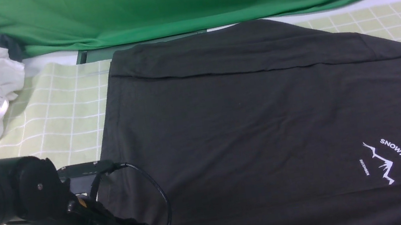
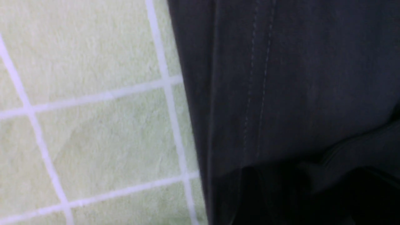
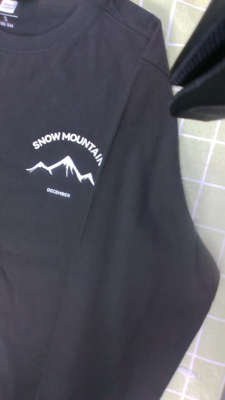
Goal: Fold a long-sleeved shirt over a green coffee tablecloth.
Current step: 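Grasp the left edge of the dark T-shirt lying flat on the table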
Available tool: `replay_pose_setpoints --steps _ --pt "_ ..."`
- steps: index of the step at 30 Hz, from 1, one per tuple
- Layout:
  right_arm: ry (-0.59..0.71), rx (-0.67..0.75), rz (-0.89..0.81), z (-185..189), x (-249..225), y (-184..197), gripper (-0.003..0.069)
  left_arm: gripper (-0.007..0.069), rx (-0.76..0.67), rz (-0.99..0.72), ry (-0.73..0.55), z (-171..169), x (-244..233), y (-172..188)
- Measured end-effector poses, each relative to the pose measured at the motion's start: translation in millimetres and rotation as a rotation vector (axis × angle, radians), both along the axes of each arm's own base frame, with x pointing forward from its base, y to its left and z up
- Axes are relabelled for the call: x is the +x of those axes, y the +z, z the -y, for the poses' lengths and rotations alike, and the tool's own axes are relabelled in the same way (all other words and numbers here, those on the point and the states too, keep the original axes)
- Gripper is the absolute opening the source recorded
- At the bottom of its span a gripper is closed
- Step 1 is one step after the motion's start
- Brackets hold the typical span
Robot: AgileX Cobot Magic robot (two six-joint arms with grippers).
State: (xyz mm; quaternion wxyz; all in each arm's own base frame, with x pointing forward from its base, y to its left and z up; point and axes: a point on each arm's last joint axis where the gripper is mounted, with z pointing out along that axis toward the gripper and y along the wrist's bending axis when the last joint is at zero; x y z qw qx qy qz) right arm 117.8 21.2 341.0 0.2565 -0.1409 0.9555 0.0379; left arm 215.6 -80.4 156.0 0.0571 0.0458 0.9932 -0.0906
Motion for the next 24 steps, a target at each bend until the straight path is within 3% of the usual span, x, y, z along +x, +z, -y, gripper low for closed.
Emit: replay_pose_setpoints --steps 7,11,13,21,24 --pt "0.001 0.001 0.000 -0.2 0.0 0.0 0.0108 0.0417 -0.001 0.015 0.002 0.9 3.7 -0.5" --pt "0.001 0.002 0.004 -0.2 0.3 0.2 0.0116 0.0338 -0.009 0.040 0.010 2.6 9.4 0.7" --pt "0.000 0.003 0.013 -0.3 1.0 0.6 0.0122 0.0256 -0.033 0.047 0.035 5.4 13.7 0.6" --pt "-0.002 0.007 0.040 -0.5 3.1 1.9 0.0139 0.0051 -0.041 -0.003 0.024 7.0 11.1 0.8" --pt "-0.003 0.009 0.053 -0.5 4.2 2.5 0.0150 0.0020 -0.041 -0.005 0.018 7.0 10.8 0.8"
